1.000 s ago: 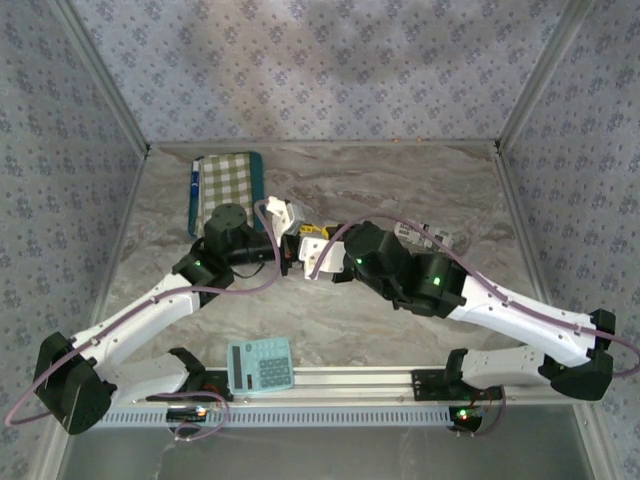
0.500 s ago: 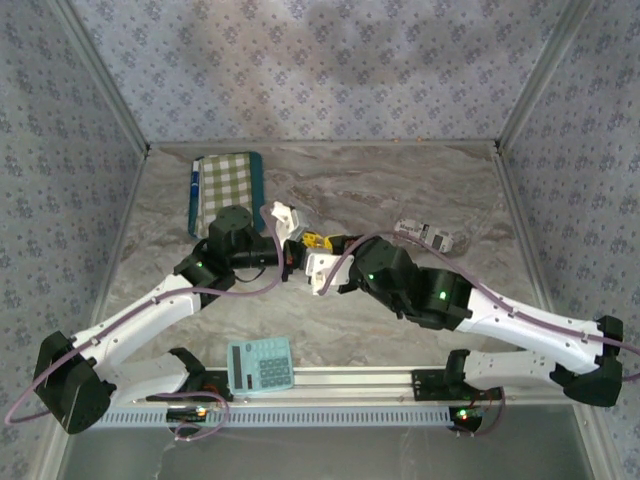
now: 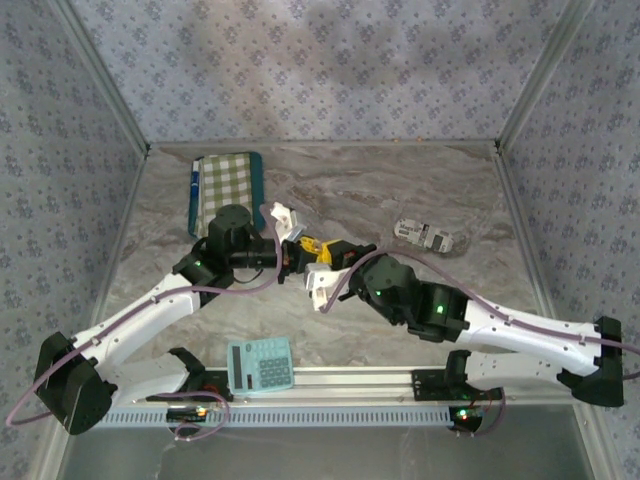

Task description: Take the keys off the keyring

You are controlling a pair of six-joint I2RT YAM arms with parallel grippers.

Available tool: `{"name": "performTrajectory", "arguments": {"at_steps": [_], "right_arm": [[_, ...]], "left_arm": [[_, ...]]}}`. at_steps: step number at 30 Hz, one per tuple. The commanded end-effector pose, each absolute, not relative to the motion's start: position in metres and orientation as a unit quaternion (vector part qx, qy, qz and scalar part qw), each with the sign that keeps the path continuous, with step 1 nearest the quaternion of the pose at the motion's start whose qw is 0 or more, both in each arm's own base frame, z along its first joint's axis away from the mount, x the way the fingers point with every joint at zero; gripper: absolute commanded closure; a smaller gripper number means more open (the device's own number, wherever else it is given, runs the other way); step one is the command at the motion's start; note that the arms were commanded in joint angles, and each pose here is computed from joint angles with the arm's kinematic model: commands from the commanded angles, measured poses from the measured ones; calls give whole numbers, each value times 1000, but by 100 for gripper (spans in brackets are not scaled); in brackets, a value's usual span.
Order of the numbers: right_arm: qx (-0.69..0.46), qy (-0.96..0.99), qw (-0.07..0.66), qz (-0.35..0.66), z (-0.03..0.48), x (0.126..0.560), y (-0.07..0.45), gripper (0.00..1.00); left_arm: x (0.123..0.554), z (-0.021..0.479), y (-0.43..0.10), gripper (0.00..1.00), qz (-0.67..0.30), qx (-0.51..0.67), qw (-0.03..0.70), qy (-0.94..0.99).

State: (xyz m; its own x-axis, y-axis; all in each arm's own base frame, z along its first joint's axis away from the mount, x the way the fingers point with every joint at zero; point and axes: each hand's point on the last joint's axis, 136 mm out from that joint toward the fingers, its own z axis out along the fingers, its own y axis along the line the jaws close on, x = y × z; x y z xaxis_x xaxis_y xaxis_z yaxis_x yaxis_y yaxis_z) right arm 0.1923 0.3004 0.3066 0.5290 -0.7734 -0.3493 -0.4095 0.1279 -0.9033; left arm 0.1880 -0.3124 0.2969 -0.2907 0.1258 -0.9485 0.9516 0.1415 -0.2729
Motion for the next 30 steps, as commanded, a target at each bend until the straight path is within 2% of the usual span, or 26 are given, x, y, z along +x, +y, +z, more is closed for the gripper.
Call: {"name": "performTrajectory", "arguments": {"at_steps": [1, 4, 7, 10, 17, 19, 23, 30], "right_arm": [[-804, 394, 408, -177, 183, 159, 290, 100], [-801, 388, 417, -182, 182, 159, 292, 100], [-744, 460, 472, -114, 226, 166, 305, 100], [-708, 466, 521, -100, 256, 176, 308, 100], [-629, 524, 570, -66, 298, 206, 300, 100], [-601, 537, 590, -50, 314, 214, 297, 100], [-553, 557, 619, -32, 338, 228, 289, 100], [-506, 570, 648, -9, 360, 238, 276, 100]], "left_arm": [[183, 408, -299, 100, -511, 427, 560, 493], [185, 407, -299, 100, -509, 423, 562, 496], [189, 404, -301, 100, -507, 420, 561, 502], [194, 402, -301, 99, -502, 411, 565, 509], [198, 399, -302, 82, -501, 404, 568, 513], [198, 398, -304, 74, -500, 405, 567, 514], [194, 392, -309, 66, -496, 417, 563, 513], [193, 386, -311, 42, -477, 418, 574, 517]]}}
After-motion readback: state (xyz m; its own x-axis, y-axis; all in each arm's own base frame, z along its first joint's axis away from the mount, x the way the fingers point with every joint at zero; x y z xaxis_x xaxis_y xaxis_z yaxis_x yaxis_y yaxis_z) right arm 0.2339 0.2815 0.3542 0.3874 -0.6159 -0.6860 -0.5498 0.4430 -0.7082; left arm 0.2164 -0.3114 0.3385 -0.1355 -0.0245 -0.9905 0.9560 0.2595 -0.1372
